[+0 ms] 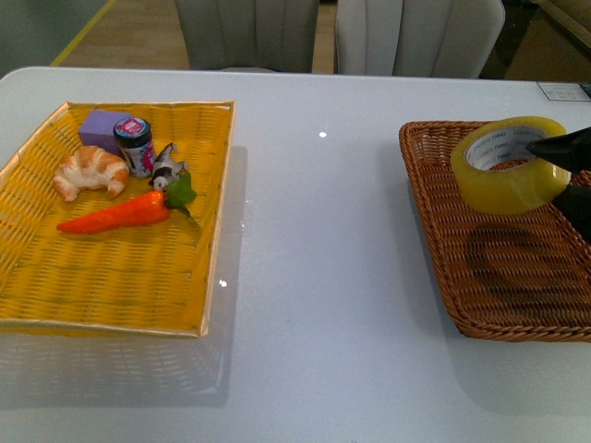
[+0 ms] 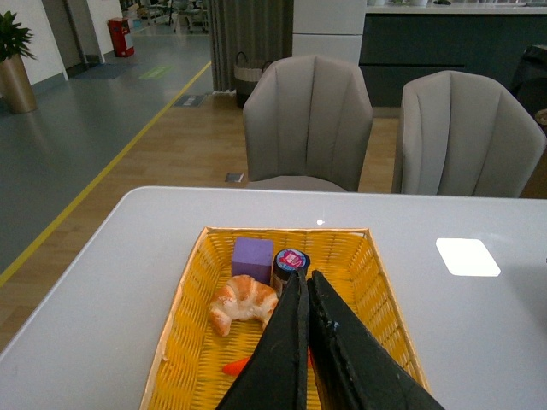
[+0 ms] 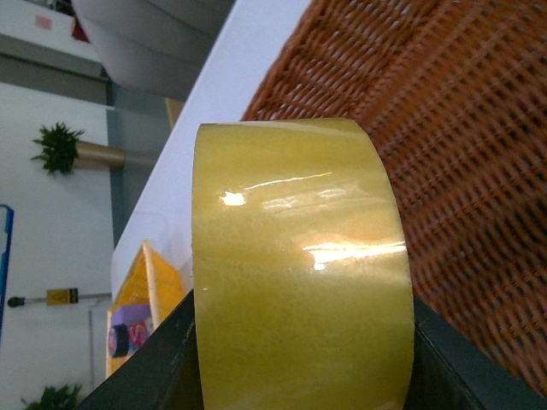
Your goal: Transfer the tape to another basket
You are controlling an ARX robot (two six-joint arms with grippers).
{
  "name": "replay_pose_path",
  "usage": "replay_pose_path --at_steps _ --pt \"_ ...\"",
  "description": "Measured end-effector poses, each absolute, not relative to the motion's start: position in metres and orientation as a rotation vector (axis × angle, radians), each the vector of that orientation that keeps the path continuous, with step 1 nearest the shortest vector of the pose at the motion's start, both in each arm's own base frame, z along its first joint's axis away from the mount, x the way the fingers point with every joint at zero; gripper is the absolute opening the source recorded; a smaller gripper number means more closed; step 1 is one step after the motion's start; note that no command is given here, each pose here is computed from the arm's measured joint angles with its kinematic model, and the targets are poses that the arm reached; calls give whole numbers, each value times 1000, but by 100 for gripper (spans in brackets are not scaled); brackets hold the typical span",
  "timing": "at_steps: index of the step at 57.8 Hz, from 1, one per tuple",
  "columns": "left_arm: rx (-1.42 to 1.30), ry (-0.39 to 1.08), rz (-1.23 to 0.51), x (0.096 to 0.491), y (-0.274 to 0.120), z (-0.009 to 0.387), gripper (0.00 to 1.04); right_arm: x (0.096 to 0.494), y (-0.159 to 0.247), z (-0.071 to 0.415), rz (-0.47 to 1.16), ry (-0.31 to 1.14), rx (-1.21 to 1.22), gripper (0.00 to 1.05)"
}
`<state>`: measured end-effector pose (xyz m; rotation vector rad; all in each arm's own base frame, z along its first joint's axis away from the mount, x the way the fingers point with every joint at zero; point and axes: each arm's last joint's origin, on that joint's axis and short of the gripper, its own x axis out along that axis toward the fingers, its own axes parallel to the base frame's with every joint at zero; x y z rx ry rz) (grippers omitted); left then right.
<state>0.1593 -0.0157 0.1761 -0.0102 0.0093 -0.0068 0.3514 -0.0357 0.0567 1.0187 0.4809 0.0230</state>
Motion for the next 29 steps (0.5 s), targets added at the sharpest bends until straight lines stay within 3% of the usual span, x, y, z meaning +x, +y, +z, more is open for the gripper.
replay_pose_path --at_steps 17,29 --pt "-10 13 0 142 -1 164 2 392 -42 30 -77 499 1062 48" --pt "-10 -2 -2 133 -1 168 2 398 -41 17 -127 525 1071 48"
